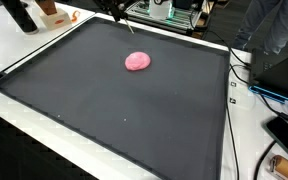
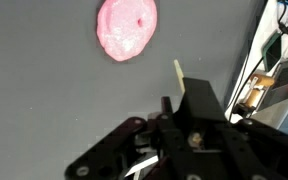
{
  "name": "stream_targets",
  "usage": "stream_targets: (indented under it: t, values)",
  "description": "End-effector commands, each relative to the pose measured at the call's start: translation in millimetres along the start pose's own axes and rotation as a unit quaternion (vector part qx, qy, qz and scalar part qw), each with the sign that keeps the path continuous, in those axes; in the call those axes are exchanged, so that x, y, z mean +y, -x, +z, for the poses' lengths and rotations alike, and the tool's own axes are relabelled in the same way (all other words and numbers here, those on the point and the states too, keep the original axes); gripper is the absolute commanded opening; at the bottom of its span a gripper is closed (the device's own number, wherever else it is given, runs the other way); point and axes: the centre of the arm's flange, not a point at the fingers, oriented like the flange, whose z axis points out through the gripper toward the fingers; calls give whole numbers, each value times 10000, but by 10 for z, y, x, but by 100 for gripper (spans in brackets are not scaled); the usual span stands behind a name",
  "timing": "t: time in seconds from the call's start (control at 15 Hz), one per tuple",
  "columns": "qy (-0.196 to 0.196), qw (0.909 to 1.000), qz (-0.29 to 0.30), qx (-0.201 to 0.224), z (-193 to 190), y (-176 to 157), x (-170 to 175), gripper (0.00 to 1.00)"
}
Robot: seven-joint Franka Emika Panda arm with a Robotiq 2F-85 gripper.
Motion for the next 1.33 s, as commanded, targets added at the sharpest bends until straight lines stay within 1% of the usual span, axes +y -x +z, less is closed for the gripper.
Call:
stream_targets:
  t: [0.0, 0.4, 0.6, 0.87, 1.27]
  values:
    - [-301, 9995, 60, -13, 123, 17, 321, 6]
    - [-462, 9983, 251, -235, 262, 194, 719, 6]
    - [-465, 9981, 347, -226, 302, 277, 884, 6]
    - [-458, 9975, 490, -225, 345, 351, 1060, 6]
    - [-446, 9966, 645, -265, 409, 415, 1216, 6]
